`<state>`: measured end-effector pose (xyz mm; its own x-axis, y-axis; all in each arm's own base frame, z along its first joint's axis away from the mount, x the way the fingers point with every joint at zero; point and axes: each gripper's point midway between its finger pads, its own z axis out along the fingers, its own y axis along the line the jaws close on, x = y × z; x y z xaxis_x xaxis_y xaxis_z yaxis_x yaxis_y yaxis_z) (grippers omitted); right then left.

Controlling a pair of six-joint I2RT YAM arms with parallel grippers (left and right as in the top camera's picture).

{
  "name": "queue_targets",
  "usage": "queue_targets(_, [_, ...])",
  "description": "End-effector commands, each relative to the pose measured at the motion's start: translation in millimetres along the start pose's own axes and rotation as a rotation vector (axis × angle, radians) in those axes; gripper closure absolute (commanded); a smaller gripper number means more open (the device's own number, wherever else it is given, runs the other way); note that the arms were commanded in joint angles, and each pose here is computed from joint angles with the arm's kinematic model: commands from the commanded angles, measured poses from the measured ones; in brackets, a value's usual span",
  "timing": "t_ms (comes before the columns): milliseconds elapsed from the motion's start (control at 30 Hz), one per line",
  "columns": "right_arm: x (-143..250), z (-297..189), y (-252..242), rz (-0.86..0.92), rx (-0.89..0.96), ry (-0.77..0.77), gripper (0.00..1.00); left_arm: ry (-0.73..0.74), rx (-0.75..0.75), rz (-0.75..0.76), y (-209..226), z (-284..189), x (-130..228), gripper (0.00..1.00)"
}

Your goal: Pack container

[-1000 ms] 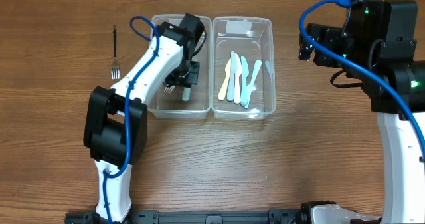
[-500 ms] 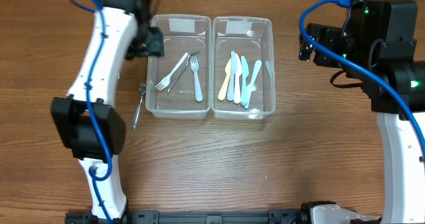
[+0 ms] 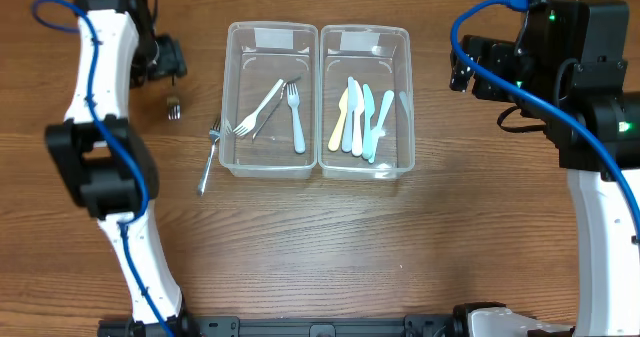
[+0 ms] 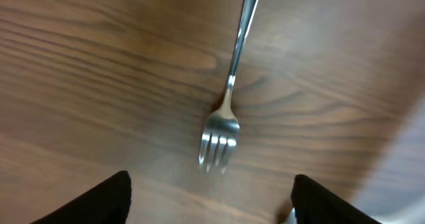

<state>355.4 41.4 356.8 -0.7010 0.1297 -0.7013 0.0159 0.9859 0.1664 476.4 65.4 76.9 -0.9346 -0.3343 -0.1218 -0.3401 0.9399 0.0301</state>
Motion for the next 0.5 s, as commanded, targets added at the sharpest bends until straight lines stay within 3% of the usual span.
queue_targets(0, [-2, 0, -3, -0.001, 0.014, -0.008, 0.00, 0.108, -0.019, 0.068, -1, 46, 15, 0.30])
queue_targets(300, [-2, 0, -3, -0.002, 0.014, -0.008, 0.00, 0.153, -0.027, 0.080, -2, 68, 21, 0.31])
queue_targets(467, [-2, 0, -3, -0.001, 0.014, -0.008, 0.00, 0.172, -0.028, 0.081, -2, 69, 26, 0.58])
